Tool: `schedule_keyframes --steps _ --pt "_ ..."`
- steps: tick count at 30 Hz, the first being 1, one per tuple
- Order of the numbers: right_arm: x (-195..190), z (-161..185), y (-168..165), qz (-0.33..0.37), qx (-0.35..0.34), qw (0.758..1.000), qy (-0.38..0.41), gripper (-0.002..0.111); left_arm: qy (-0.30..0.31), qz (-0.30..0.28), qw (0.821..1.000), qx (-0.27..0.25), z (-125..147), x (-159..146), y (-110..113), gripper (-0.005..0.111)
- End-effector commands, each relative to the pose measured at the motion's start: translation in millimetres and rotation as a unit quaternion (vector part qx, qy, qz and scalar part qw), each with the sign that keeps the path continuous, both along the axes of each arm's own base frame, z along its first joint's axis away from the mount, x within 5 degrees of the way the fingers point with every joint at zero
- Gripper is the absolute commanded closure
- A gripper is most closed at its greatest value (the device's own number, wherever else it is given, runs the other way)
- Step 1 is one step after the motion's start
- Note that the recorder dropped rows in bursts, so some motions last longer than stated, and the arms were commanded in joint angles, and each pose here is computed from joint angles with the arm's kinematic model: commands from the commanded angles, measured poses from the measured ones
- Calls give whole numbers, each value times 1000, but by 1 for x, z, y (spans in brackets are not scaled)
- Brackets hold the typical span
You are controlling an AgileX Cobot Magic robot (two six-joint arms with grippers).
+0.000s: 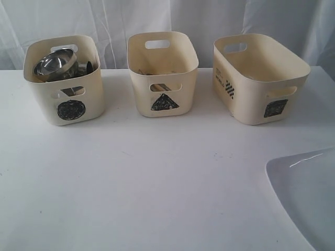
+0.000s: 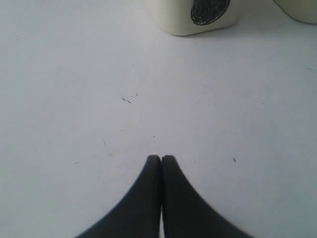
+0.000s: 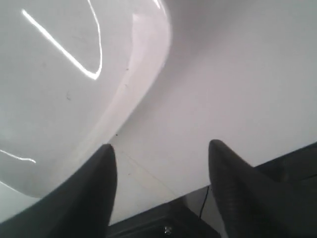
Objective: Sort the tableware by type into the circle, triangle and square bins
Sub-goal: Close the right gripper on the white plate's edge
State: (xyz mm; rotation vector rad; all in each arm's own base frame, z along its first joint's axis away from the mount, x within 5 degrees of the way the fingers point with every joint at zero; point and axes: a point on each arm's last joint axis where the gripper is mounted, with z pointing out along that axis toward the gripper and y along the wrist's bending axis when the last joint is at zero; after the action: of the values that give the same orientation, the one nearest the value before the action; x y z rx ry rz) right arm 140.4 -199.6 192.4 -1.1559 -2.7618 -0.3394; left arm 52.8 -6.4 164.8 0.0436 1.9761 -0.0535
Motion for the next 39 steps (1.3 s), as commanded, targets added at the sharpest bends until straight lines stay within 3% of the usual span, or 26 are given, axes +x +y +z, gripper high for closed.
schedule_keyframes --steps 1,8,15,22,28,34,37,39 --pt "2 -3 -8 -48 -42 998 -12 51 4 1 1000 -7 -1 0 0 107" --pt "10 -42 -16 -7 12 1000 -3 51 4 1 1000 -7 -1 0 0 107" --pt "37 -71 -24 18 15 991 -134 51 4 1 1000 -7 -1 0 0 107" --pt "41 -92 -24 44 39 987 -150 52 4 1 1000 -7 -1 0 0 107" --pt "43 -101 -32 65 0 986 -156 70 4 1 1000 -7 -1 0 0 107" --pt "42 -114 -36 93 -20 983 -154 80 4 1 1000 -7 -1 0 0 107" --pt "42 -120 -35 118 -9 981 -156 109 4 1 1000 -7 -1 0 0 107" --pt "42 -121 -34 116 -3 981 -154 108 4 1 1000 -7 -1 0 0 107"
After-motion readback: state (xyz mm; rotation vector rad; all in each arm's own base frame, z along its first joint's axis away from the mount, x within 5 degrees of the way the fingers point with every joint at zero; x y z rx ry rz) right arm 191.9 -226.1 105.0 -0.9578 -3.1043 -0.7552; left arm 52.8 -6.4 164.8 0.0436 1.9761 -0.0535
